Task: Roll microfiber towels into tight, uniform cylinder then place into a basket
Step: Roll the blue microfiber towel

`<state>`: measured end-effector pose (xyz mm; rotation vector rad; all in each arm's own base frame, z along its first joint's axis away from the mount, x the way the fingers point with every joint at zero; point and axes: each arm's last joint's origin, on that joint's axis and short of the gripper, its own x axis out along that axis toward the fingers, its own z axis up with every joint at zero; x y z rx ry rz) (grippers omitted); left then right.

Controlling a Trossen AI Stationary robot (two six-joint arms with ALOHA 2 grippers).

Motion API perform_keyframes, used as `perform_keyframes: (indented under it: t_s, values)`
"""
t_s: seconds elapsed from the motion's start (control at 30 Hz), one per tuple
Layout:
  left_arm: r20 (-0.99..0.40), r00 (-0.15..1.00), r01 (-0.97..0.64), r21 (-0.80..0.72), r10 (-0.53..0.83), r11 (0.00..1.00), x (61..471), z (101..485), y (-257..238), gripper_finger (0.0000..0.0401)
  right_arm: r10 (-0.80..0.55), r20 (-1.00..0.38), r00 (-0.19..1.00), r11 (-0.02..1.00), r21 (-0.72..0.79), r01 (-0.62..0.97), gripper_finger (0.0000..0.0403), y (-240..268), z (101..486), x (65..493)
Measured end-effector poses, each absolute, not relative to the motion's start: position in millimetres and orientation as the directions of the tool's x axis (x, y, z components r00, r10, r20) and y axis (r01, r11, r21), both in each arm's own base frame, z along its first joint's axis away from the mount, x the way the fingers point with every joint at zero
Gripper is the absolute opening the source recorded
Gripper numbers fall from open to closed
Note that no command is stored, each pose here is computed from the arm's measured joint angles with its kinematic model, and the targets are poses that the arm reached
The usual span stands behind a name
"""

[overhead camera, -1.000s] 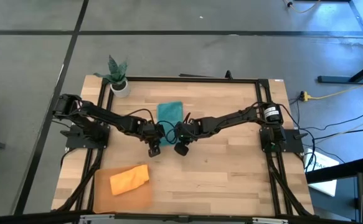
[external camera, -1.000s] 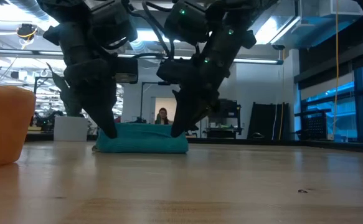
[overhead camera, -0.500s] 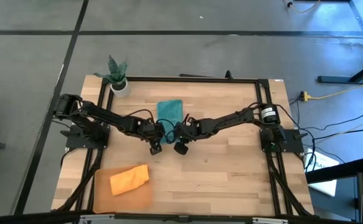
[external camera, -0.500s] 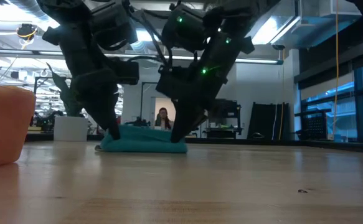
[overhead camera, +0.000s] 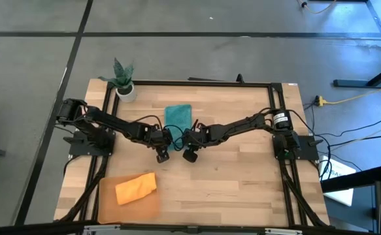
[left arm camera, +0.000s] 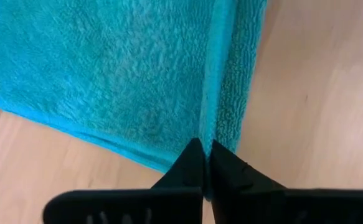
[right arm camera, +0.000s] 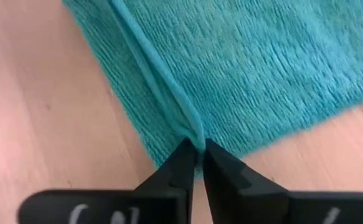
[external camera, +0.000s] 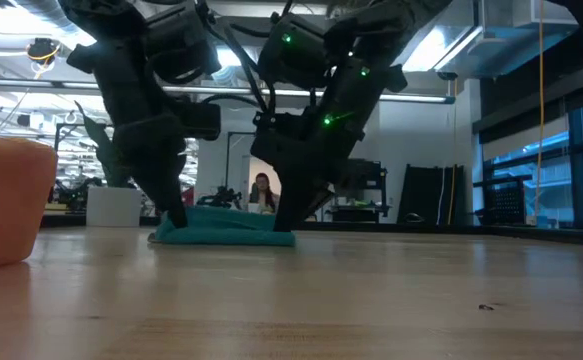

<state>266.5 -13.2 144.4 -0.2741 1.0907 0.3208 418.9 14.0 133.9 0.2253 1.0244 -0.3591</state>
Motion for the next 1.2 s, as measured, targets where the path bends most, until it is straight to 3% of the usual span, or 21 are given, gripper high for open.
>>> perform_keyframes:
  t_s: [0.23,0.57,1.2]
  values:
    - [-0.899,0.42,-0.387,-0.059,0.12,0.92,266,144,-13,0.0007,-0.187,-0.865,0.465,0.917,0.016,0.399,0.0061,14,133,418]
    - [-0.897,0.426,-0.417,-0.077,0.12,0.906,267,144,-13,0.0062,-0.187,-0.866,0.465,0.91,0.026,0.414,0.0107,14,133,418]
    - [-0.889,0.447,-0.41,-0.1,0.104,0.907,249,174,2,0.0054,-0.189,-0.871,0.453,0.904,0.026,0.426,0.0117,12,133,417]
